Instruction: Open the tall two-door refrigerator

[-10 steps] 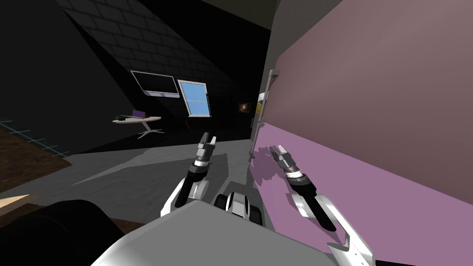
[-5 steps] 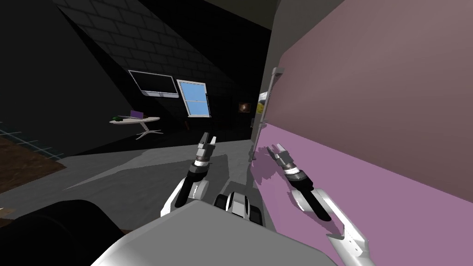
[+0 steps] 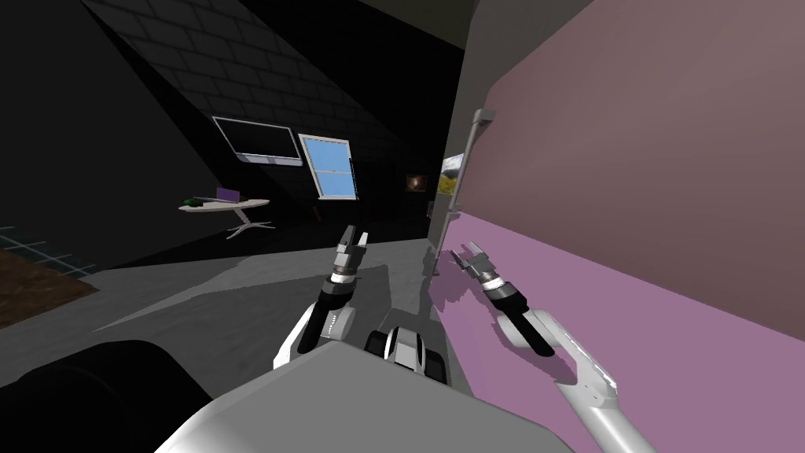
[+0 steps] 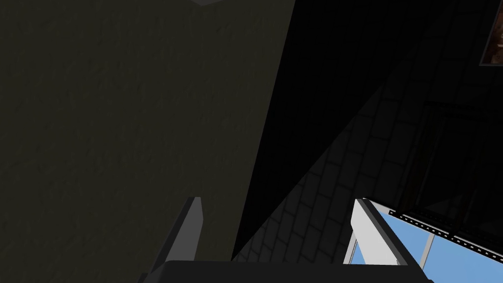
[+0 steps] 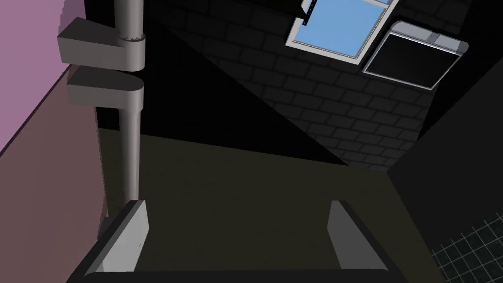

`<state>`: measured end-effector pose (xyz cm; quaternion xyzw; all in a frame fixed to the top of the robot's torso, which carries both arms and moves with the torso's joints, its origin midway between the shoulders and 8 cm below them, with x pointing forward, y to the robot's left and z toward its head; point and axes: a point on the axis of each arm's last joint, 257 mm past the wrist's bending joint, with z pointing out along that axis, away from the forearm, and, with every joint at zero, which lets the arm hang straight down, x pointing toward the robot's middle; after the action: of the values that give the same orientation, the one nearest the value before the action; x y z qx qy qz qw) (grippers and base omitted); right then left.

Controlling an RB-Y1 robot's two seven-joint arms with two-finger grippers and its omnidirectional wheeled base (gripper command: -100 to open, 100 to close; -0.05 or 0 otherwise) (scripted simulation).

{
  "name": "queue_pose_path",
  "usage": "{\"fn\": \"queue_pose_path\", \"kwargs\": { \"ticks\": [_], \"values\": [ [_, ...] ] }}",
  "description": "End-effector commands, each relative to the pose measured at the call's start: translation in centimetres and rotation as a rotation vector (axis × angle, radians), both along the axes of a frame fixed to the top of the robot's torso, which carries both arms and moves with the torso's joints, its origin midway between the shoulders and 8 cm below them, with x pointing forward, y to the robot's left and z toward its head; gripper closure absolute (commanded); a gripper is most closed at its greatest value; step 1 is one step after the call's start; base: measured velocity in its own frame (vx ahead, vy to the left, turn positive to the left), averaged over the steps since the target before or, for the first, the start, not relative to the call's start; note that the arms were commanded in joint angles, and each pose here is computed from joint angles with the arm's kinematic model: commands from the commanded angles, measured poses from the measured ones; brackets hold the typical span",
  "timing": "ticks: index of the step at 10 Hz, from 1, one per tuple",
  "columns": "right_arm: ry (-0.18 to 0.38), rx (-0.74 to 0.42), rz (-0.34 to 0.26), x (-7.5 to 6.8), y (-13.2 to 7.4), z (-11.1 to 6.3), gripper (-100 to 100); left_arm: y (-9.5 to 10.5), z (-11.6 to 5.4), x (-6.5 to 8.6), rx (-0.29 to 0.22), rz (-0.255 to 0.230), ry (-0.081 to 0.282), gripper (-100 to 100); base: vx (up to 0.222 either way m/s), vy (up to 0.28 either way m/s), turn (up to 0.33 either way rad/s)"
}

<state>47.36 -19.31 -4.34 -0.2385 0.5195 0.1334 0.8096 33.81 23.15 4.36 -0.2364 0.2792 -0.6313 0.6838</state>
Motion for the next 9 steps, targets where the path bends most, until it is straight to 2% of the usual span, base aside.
{"fn": "queue_pose_path", "kwargs": {
  "ticks": [1, 2, 4, 5, 6, 7, 9],
  "values": [
    [-0.033, -0.172, -0.055, 2.2, -1.0, -0.8, -100, 0.0, 0.0, 0.0, 0.000, 0.000, 0.000, 0, 0.088, 0.082, -0.028],
    [-0.043, -0.189, -0.061, 2.2, -1.0, -0.8, -100, 0.0, 0.0, 0.0, 0.000, 0.000, 0.000, 0, 0.082, 0.075, -0.007],
    [-0.074, -0.344, -0.116, 4.2, -2.4, -1.3, -100, 0.0, 0.0, 0.0, 0.000, 0.000, 0.000, 0, 0.078, 0.076, -0.019],
    [-0.084, -0.366, -0.122, 4.2, -2.6, -1.3, -100, 0.0, 0.0, 0.0, 0.000, 0.000, 0.000, 0, 0.065, 0.065, -0.005],
    [-0.102, -0.449, -0.151, 5.3, -3.6, -1.4, -100, 0.0, 0.0, 0.0, 0.000, 0.000, 0.000, 0, 0.062, 0.066, -0.014],
    [-0.106, -0.454, -0.153, 5.3, -3.6, -1.4, -100, 0.0, 0.0, 0.0, 0.000, 0.000, 0.000, 0, 0.045, 0.052, -0.010],
    [-0.143, -0.612, -0.215, 7.2, -5.7, -1.3, -100, 0.0, 0.0, 0.0, 0.000, 0.000, 0.000, 0, 0.063, 0.067, -0.018]
  ]
}}
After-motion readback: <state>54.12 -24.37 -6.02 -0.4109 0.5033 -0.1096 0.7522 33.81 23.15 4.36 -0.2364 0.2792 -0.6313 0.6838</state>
